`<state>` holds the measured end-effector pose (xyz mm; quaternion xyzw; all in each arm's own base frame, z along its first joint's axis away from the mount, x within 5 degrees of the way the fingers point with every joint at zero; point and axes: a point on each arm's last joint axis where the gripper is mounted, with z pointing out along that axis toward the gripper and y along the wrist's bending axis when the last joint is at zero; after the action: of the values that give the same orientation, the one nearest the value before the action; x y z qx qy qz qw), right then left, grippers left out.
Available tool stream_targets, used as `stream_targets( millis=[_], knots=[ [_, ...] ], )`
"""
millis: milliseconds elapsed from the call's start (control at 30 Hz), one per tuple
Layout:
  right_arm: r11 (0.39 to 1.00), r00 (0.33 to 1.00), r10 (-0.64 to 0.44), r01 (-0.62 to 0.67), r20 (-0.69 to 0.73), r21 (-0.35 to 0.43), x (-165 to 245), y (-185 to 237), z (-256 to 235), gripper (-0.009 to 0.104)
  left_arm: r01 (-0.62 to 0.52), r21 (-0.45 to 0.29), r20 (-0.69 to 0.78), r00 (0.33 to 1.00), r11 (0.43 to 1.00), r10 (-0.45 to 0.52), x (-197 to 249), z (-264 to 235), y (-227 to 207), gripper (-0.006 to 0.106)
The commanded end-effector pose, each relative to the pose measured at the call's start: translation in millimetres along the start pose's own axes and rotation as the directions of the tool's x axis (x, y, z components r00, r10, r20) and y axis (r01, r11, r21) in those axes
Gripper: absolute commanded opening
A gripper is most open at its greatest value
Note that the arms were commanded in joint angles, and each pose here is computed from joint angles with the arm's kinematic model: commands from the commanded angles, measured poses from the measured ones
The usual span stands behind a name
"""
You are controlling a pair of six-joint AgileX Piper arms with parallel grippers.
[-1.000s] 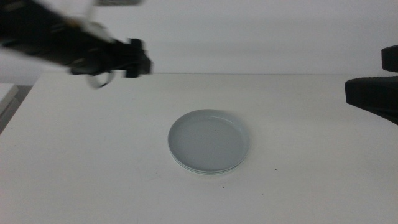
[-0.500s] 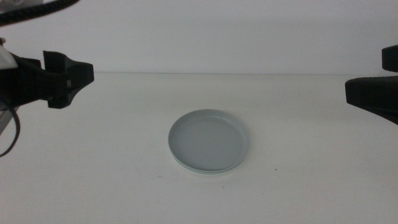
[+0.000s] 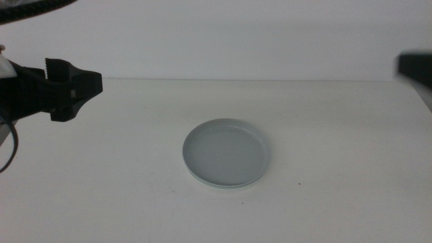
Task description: Stack the three bowls on top of each other.
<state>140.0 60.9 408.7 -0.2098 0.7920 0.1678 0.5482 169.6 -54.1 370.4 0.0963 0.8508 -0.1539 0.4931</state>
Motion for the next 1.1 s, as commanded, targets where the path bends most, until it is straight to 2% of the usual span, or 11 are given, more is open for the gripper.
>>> stream_targets(
  millis=[0, 167, 333, 767, 867, 1067],
  knots=[
    [0.985, 0.986, 0.069, -0.092, 0.154, 0.148, -1, -11, -11, 0.089, 0.014, 0.002, 0.006, 1.000, 1.000, -0.014, 0, -1, 0, 0.094],
    [0.956, 0.963, -0.059, -0.021, 0.264, 0.292, 10, -15, -36, 0.089, -0.002, 0.002, 0.006, 1.000, 1.000, 0.002, 0, -1, 0, 0.094],
    [0.914, 0.954, -0.046, -0.079, 0.295, 0.399, 28, -25, -46, 0.089, -0.014, -0.006, 0.005, 1.000, 1.000, 0.014, 0, -1, 1, 0.094],
    [0.913, 0.948, -0.011, -0.120, 0.317, 0.390, 32, -24, -48, 0.089, -0.027, -0.016, 0.003, 1.000, 1.000, 0.027, 0, -1, 1, 0.094],
    [0.910, 0.955, -0.026, -0.100, 0.295, 0.402, 33, -24, -48, 0.089, -0.032, -0.020, -0.003, 0.999, 0.999, 0.032, 2, 0, 2, 0.094],
    [0.909, 0.939, -0.050, -0.098, 0.340, 0.405, 36, -18, -60, 0.089, -0.033, -0.019, 0.060, 0.998, 0.999, 0.034, 11, -16, 1, 0.094]
  ],
)
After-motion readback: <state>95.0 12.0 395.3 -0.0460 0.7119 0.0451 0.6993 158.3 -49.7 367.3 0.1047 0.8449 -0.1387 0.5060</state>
